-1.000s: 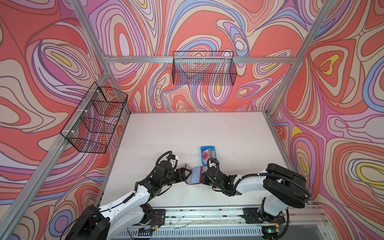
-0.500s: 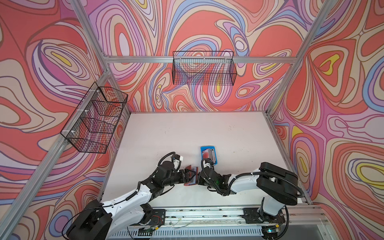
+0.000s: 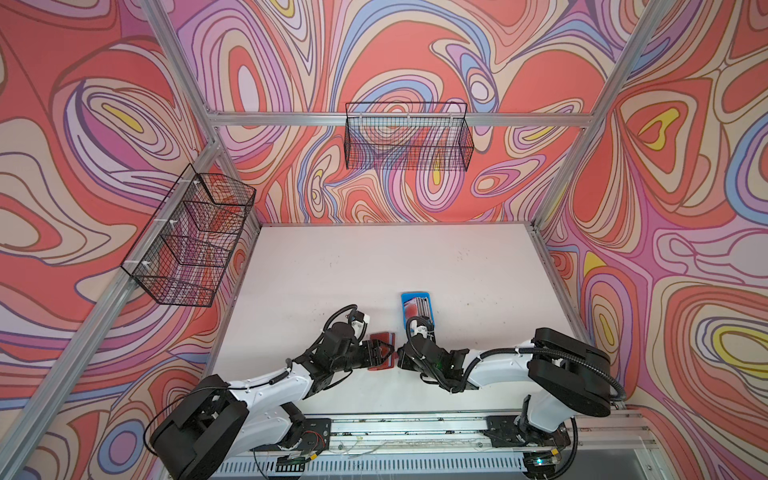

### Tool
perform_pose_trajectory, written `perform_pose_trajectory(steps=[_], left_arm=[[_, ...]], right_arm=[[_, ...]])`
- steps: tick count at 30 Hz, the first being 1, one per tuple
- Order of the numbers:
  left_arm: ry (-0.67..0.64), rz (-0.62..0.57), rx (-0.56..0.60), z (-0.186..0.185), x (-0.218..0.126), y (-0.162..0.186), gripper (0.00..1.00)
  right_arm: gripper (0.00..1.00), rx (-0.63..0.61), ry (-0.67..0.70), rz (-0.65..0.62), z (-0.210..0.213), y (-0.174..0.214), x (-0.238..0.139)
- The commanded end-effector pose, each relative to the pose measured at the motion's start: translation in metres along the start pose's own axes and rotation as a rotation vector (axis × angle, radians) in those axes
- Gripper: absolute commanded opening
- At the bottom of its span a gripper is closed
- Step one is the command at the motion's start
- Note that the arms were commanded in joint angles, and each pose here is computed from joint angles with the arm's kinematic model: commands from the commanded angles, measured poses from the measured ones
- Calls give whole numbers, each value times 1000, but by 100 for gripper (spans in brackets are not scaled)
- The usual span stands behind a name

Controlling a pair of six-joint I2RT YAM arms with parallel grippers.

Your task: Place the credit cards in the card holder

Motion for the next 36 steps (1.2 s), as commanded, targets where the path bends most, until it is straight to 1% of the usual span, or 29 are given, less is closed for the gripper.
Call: perform_pose_trajectory(steps=[1,5,7,12,19,21,24,27,30,32,36], left_arm=[[-15,-21,23,0,5,-4,65],[-39,-34,31,5,7,-4,65],[-44,-38,32,5,8,-4,65],[-43,-58,29,3,8,-4,65],[-14,-91,7,1,11,-8,65],[-26,-103,-9,4,11,-9,65],[-6,-117,-18,3,9,-10,65],[-3,-157,-29,3,4,-14,65],[8,-198,-15,-5,-6,-20,65],[-25,-235,6,-7,-15,-25,65],[-197,-364,25,9,-47,-41,67]], right_arm=[[0,-5,74,-15,-16,0,-8],[0,-6,158,-32,-29,-4,-16],[0,-8,162,-46,-29,-8,-20],[0,-17,93,-88,-17,-19,-27],[0,-28,-42,-75,8,-17,-18],[0,-24,-60,-68,11,-15,-14],[0,-19,-91,-55,15,-11,-9],[0,-15,-123,-45,19,-7,-3],[0,-15,-119,-40,19,-5,0],[0,-14,-114,-39,18,-5,0],[0,-14,-96,-34,14,-3,1]])
Point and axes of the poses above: each gripper's point midway between its finger pads, its own x axis out along the fingers, its own z axis along the line the jaws close on, y = z × x, the point moved 2 cm from there along -x, back along the fingers, and after that the axes turned 15 degrees about -x, right-handed, at the moved point
